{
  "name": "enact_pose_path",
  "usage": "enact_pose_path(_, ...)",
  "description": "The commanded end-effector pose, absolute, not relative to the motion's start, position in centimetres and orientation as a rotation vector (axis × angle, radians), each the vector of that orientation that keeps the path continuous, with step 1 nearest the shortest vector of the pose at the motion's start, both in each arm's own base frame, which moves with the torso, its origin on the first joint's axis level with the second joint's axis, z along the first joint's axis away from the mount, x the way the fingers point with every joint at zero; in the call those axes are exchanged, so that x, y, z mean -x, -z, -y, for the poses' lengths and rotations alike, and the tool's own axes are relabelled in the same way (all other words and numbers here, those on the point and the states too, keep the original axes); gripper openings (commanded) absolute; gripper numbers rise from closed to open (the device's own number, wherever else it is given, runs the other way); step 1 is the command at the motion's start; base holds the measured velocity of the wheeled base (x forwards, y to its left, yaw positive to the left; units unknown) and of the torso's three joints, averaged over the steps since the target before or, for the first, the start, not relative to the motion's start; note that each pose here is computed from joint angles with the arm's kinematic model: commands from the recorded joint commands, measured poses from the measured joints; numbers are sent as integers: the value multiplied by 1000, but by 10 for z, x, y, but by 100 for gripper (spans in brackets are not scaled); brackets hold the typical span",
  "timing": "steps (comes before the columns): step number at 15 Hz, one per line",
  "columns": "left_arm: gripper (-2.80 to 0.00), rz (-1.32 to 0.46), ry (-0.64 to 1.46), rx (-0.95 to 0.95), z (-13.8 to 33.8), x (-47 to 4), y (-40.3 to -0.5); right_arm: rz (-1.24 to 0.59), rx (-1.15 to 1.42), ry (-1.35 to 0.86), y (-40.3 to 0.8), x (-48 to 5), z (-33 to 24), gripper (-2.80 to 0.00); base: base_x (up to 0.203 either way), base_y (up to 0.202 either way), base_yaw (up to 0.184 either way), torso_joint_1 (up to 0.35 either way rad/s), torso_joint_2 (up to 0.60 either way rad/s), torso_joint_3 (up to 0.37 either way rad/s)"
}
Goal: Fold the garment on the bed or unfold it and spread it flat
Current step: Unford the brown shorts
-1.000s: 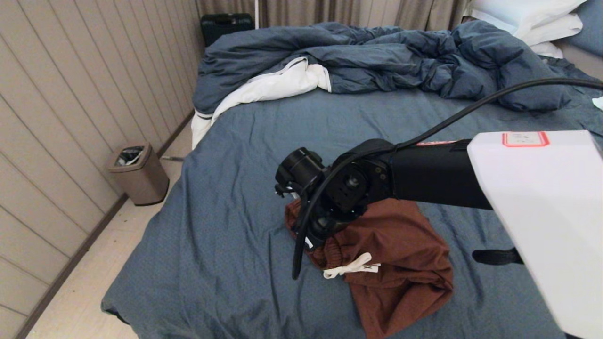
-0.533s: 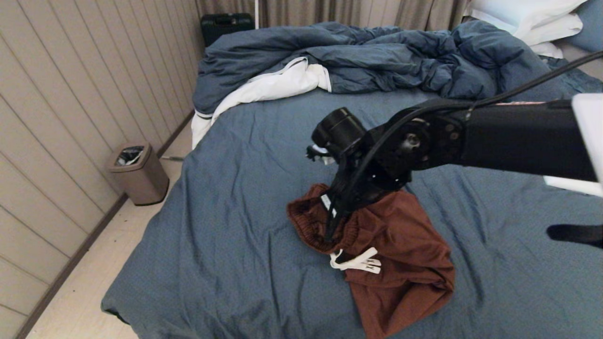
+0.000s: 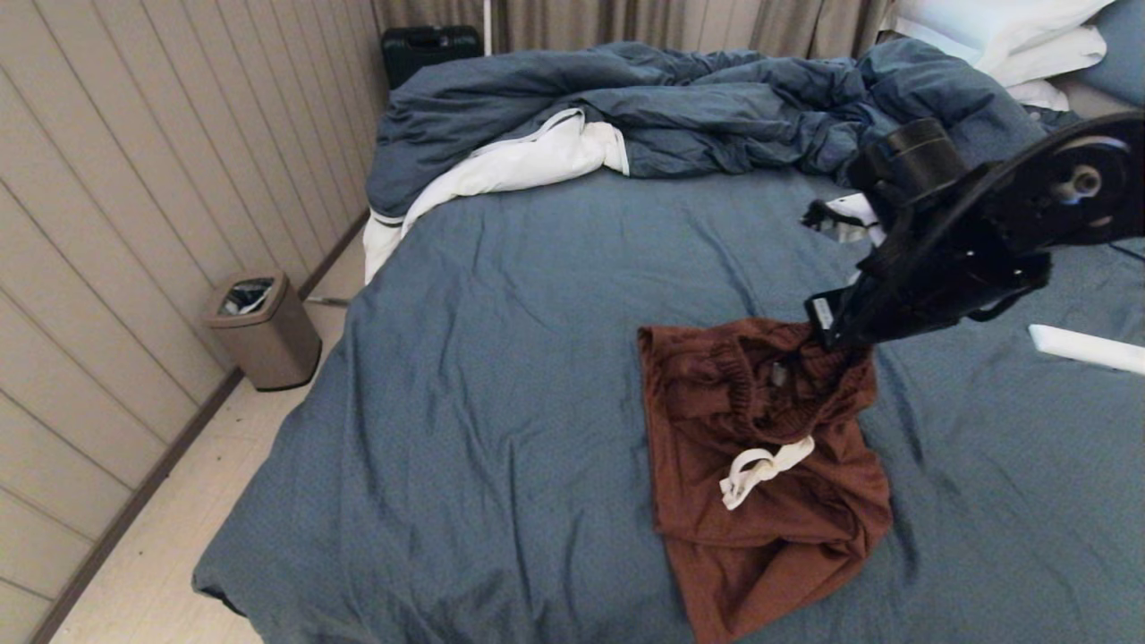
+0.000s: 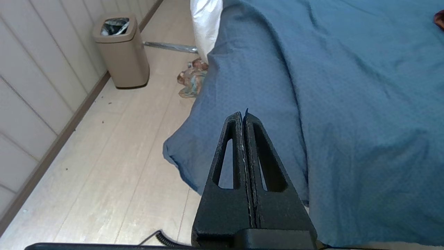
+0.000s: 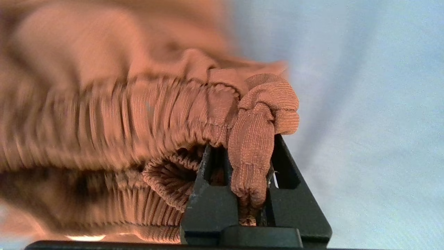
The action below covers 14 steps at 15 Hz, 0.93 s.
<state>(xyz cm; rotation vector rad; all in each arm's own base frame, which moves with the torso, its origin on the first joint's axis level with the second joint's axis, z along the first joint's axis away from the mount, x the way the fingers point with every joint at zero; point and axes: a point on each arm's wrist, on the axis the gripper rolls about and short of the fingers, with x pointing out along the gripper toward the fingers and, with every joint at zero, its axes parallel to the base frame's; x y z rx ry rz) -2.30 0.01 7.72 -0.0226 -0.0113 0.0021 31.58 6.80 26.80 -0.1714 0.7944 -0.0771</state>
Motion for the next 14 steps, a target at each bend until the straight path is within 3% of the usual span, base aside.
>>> enact_pose_path(1,-280,11,-2,23,0,23,-77,-791,108,207,-267,-311,-11,-280,0,0,0,0,0,0)
enact_pose_path(7,-280,11,-1,23,0,23,-77,-768,44,472,-217,-322,107,-280,0,0,0,0,0,0)
enact_pose_path(14,-280,11,-3,23,0,23,-77,-831,-25,549,-164,-319,153,-280,0,0,0,0,0,0)
